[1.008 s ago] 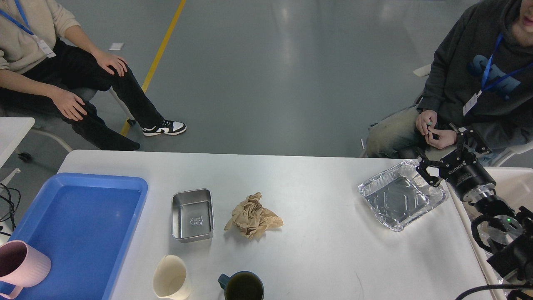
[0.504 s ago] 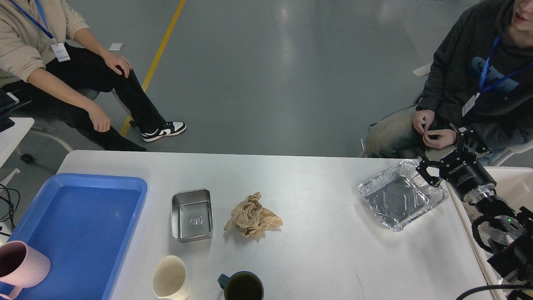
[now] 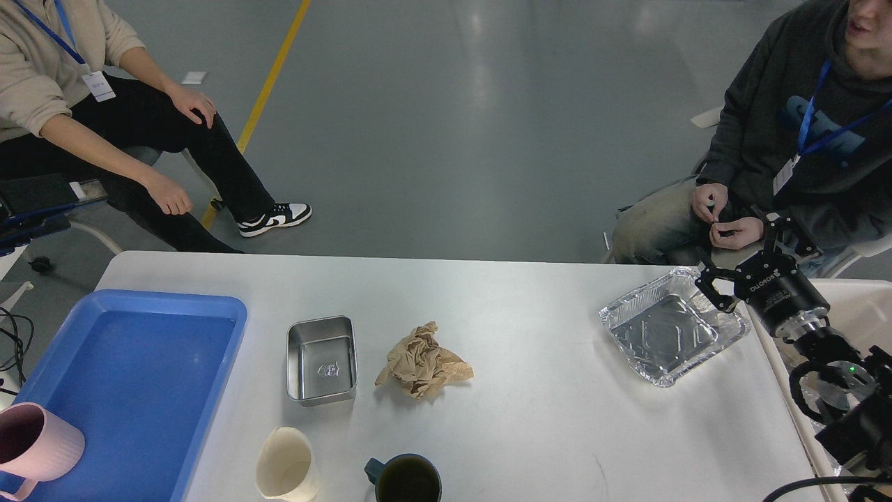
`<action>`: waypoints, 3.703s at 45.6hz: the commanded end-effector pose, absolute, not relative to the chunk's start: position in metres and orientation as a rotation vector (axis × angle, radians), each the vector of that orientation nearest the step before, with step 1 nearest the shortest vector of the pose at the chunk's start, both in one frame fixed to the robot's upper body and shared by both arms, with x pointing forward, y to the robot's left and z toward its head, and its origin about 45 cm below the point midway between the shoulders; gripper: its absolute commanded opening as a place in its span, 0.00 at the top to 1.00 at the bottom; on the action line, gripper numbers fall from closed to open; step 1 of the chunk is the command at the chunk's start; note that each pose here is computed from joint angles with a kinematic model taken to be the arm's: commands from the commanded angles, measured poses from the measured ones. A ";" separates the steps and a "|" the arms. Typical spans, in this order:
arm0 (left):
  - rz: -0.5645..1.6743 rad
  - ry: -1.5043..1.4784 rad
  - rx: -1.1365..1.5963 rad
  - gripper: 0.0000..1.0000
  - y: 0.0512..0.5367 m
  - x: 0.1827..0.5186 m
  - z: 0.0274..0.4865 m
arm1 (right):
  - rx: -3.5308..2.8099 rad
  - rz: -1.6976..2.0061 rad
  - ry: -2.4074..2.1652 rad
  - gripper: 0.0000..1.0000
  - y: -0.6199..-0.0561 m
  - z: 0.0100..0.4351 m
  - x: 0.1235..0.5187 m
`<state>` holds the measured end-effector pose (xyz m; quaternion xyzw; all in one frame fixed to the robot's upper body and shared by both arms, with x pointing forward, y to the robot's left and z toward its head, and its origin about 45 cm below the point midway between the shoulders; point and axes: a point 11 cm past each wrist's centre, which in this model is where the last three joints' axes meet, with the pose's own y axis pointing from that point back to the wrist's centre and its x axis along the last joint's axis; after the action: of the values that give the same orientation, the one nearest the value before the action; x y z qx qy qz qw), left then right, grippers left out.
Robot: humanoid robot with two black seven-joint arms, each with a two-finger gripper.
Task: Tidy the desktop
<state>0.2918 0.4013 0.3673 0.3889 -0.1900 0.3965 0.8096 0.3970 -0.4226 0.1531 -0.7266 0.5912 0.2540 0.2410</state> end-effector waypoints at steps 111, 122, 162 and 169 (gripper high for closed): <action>0.328 -0.245 0.877 0.03 0.278 0.322 0.311 | -2.068 0.693 1.441 0.00 -0.401 0.159 0.383; 0.065 -0.261 0.943 0.03 0.215 0.311 0.280 | -2.070 0.692 1.443 0.00 -0.402 0.159 0.382; -0.372 -0.180 1.112 0.02 0.125 0.274 0.189 | -2.087 0.709 1.441 0.00 -0.399 0.155 0.381; -0.397 -0.191 1.117 0.02 0.115 0.270 0.183 | -2.087 0.710 1.443 0.00 -0.400 0.155 0.380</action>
<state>0.2730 0.1217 0.1868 0.5245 -0.0871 -0.1783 0.8280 0.3811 -0.3990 0.1552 -0.7671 0.5295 0.2605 0.2516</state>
